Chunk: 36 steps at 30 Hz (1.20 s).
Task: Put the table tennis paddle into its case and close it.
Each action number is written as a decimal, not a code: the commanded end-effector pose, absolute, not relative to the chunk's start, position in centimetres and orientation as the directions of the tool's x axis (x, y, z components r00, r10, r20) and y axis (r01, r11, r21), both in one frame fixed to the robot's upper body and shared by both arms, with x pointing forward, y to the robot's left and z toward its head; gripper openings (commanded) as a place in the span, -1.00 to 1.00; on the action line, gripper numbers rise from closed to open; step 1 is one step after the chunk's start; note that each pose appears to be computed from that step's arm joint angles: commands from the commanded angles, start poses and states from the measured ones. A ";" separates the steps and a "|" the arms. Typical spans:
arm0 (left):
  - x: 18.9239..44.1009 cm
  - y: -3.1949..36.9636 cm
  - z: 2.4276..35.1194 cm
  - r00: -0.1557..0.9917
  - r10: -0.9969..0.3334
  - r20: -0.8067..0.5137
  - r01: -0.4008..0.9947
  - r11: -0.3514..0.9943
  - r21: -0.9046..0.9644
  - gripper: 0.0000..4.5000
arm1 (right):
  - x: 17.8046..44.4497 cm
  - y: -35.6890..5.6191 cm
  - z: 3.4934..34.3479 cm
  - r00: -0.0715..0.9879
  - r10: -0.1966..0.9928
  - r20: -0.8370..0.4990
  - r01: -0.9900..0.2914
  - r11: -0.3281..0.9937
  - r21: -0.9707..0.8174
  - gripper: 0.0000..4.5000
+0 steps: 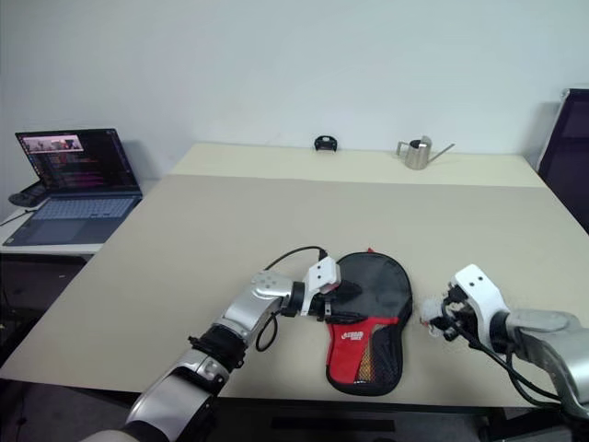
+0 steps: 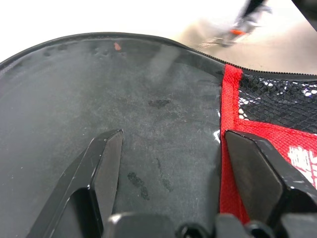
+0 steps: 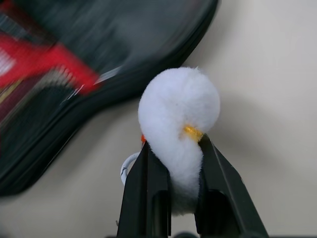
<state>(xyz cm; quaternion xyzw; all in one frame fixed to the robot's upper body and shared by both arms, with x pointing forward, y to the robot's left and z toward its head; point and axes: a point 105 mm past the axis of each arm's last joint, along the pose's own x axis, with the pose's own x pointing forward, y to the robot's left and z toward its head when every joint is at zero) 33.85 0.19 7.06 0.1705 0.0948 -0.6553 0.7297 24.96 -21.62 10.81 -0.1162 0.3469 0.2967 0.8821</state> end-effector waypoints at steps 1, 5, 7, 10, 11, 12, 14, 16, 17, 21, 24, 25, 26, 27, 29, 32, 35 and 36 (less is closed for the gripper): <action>32.6 2.0 2.1 0.084 -0.851 -0.518 0.996 0.090 0.014 0.57 | 23.2 -21.2 11.8 0.528 0.497 -0.689 -0.669 0.743 0.023 -0.92; 32.6 1.9 2.1 0.082 -0.851 -0.518 0.996 0.088 0.014 0.57 | 20.9 -19.9 11.9 0.420 0.581 -0.698 -0.752 0.653 0.091 -0.92; 32.6 1.8 2.1 0.081 -0.851 -0.518 0.996 0.086 0.015 0.57 | 20.0 -19.4 12.0 0.376 0.612 -0.696 -0.781 0.613 0.117 -0.92; 32.6 1.7 2.1 0.080 -0.852 -0.517 0.996 0.084 0.017 0.57 | 18.6 -18.4 11.9 0.301 0.660 -0.688 -0.821 0.546 0.165 -0.92; 32.6 1.6 2.1 0.080 -0.852 -0.517 0.996 0.083 0.017 0.57 | 18.3 -18.1 11.8 0.284 0.668 -0.688 -0.830 0.530 0.172 -0.92; 32.6 1.6 2.1 0.081 -0.852 -0.517 0.996 0.083 0.018 0.57 | 18.2 -18.1 11.6 0.279 0.669 -0.688 -0.832 0.527 0.174 -0.93; 32.6 1.6 2.2 0.082 -0.852 -0.516 0.996 0.084 0.019 0.57 | 18.0 -18.0 11.2 0.268 0.671 -0.692 -0.835 0.520 0.181 -0.93; 32.7 1.6 2.2 0.083 -0.853 -0.516 0.996 0.085 0.020 0.57 | 17.6 -17.8 10.9 0.244 0.678 -0.693 -0.842 0.503 0.196 -0.93; 32.7 1.5 2.2 0.083 -0.853 -0.515 0.996 0.086 0.019 0.57 | 17.3 -17.6 10.8 0.229 0.686 -0.691 -0.845 0.493 0.209 -0.93; 32.6 1.6 2.2 0.084 -0.853 -0.515 0.996 0.087 0.019 0.57 | 15.9 -16.6 10.7 0.158 0.720 -0.675 -0.862 0.434 0.262 -0.93; 32.6 1.5 2.2 0.082 -0.854 -0.514 0.996 0.085 0.018 0.57 | 14.9 -15.7 11.1 0.109 0.756 -0.645 -0.873 0.383 0.301 -0.93; 32.6 1.5 2.2 0.082 -0.854 -0.514 0.996 0.084 0.019 0.57 | 14.7 -15.5 11.2 0.101 0.763 -0.638 -0.877 0.370 0.305 -0.93; 32.6 1.5 2.2 0.081 -0.854 -0.515 0.996 0.084 0.019 0.57 | 14.6 -15.1 11.2 0.093 0.770 -0.631 -0.882 0.358 0.307 -0.93; 32.6 1.4 2.3 0.081 -0.854 -0.514 0.996 0.083 0.019 0.57 | 14.5 -14.8 11.2 0.090 0.776 -0.624 -0.886 0.349 0.306 -0.93; 32.6 1.3 2.3 0.081 -0.854 -0.513 0.996 0.083 0.020 0.57 | 14.5 -14.2 11.1 0.086 0.788 -0.610 -0.890 0.336 0.307 -0.93; 32.6 1.2 2.4 0.080 -0.855 -0.513 0.997 0.080 0.021 0.57 | 14.6 -13.3 10.9 0.079 0.800 -0.595 -0.898 0.317 0.306 -0.93; 32.7 1.1 2.4 0.078 -0.854 -0.514 0.997 0.077 0.025 0.57 | 14.4 -12.6 10.7 0.054 0.808 -0.587 -0.906 0.286 0.310 -0.93; 32.7 1.1 2.4 0.078 -0.854 -0.515 0.997 0.075 0.026 0.57 | 14.2 -12.5 10.7 0.038 0.809 -0.587 -0.910 0.270 0.315 -0.93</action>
